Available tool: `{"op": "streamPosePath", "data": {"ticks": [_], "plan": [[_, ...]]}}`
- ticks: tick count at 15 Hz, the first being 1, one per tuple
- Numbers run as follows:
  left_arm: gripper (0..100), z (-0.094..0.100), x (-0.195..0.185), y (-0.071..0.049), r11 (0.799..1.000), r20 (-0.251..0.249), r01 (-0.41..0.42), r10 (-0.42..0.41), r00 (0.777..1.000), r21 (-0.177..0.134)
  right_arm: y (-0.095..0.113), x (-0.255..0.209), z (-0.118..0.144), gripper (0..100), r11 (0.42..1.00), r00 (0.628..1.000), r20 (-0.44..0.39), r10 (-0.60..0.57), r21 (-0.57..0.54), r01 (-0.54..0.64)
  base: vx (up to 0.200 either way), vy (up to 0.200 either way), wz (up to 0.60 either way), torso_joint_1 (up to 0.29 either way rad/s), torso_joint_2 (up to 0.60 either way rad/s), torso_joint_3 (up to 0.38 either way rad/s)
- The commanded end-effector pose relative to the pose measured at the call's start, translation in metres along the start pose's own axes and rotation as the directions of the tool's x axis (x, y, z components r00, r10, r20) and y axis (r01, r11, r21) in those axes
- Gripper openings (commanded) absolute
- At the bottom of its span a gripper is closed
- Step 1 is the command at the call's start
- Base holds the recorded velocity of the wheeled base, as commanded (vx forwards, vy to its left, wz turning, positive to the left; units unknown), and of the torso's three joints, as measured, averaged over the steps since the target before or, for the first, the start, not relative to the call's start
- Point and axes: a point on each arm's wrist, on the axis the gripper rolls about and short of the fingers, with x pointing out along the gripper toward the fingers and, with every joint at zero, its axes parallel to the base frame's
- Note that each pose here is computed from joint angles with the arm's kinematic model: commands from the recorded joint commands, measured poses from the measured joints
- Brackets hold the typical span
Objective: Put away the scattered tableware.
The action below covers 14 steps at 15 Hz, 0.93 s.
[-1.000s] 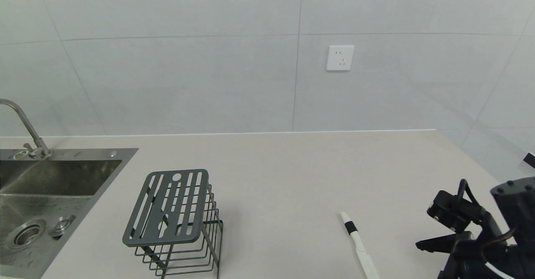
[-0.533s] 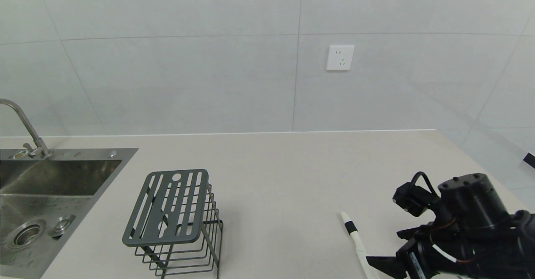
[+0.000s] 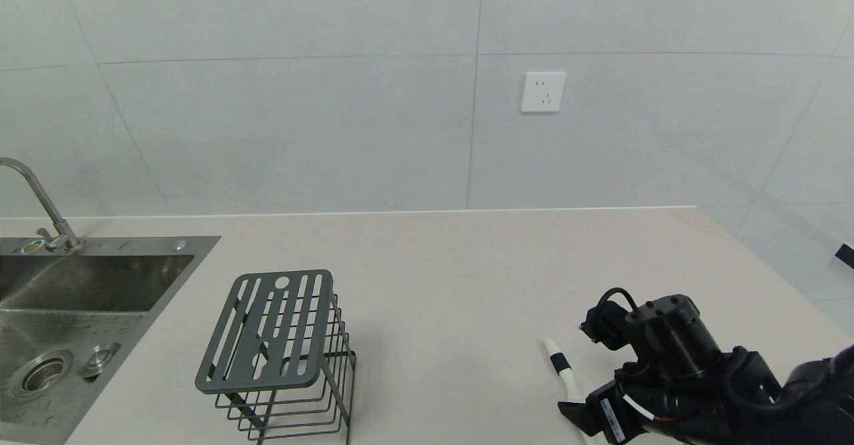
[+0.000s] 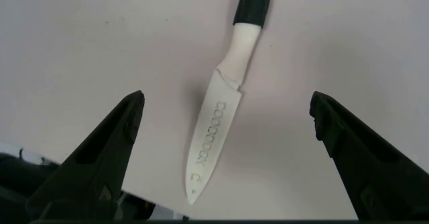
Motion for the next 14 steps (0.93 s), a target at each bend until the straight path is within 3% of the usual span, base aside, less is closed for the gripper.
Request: {"op": "streamPosePath", "data": {"ticks": [1, 6, 14], "plan": [[100, 0.0, 0.0, 0.0, 1.0, -0.001, 0.0, 0.0, 1.0, 0.0, -0.002, 0.013, -0.005, 100, 1.0, 0.999, -0.039, -0.024, 0.003, 0.024, 0.0, 0.0, 0.0, 0.0, 0.0, 0.0], [100, 0.0, 0.0, 0.0, 1.0, -0.001, 0.0, 0.0, 1.0, 0.0, 0.011, 0.014, -0.014, 100, 0.999, 0.998, -0.069, 0.002, -0.05, -0.006, 0.0, 0.0, 0.0, 0.0, 0.0, 0.0], [100, 0.0, 0.0, 0.0, 1.0, -0.001, 0.0, 0.0, 1.0, 0.0, 0.012, 0.035, -0.015, 100, 0.999, 0.997, -0.073, 0.004, -0.039, -0.007, 0.0, 0.0, 0.0, 0.0, 0.0, 0.0]]}}
